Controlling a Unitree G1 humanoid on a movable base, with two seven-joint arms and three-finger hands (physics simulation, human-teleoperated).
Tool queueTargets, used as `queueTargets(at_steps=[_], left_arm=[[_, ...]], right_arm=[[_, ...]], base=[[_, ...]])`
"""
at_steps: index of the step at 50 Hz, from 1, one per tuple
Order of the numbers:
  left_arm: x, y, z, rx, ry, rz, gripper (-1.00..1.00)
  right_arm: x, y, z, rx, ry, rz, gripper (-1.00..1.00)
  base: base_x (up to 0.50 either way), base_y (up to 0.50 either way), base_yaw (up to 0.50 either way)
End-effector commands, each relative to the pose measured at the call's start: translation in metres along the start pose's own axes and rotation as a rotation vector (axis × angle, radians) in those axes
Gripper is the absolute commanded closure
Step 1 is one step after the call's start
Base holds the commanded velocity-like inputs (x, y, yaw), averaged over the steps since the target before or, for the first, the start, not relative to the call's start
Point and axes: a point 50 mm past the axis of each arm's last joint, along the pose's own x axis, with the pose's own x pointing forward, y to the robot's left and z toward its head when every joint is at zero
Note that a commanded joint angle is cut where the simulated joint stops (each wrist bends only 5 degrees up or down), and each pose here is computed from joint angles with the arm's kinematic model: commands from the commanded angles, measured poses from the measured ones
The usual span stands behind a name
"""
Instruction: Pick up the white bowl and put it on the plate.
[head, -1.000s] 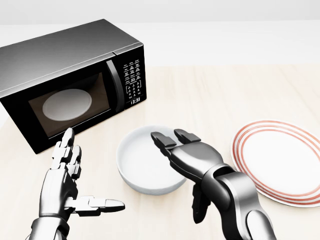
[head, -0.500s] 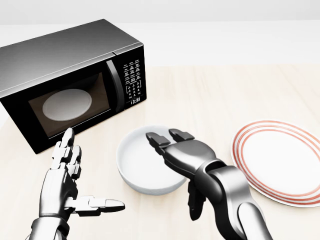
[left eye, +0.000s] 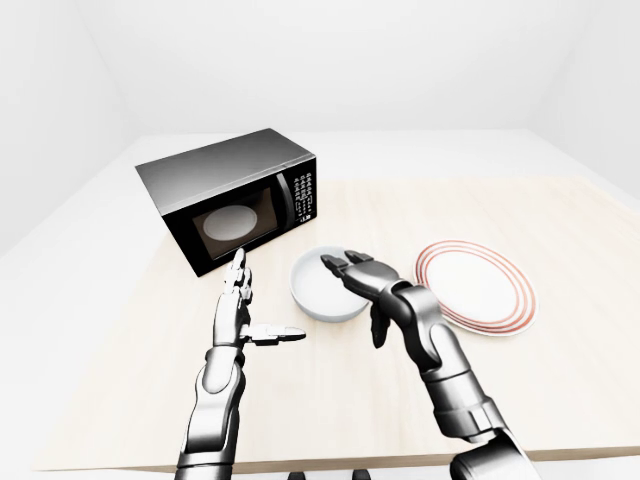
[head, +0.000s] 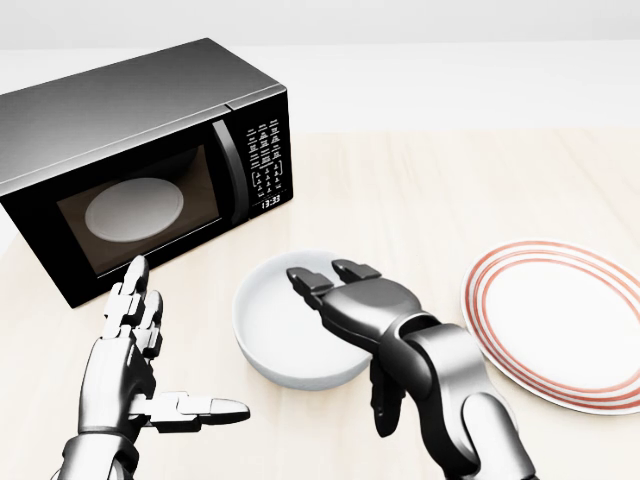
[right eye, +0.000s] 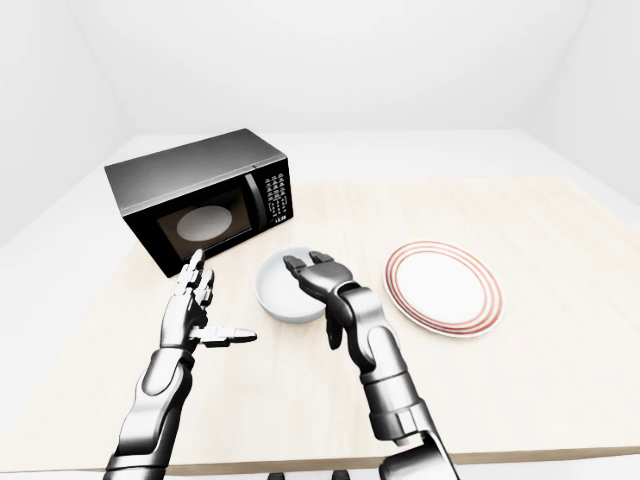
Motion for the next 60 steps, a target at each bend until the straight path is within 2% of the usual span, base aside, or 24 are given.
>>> queueTargets(at_steps=[1,22,60], left_arm=[[0.0,0.0,0.0,0.0,0.0,0.0,-1.0],[0.0,0.0,0.0,0.0,0.0,0.0,-1.0],[0.0,0.0,0.0,0.0,0.0,0.0,-1.0]], right_arm=[[0.004,0.005,-0.002,-0.003,0.01,0.03,-1.0],[0.009,0.019,-0.005,-0.003,0.03,0.094,-1.0],[0.017,0.034,-0.008,-0.014,0.055,0.125,-1.0]], base=[[0.0,0.0,0.0],[0.0,0.0,0.0],[0.0,0.0,0.0]])
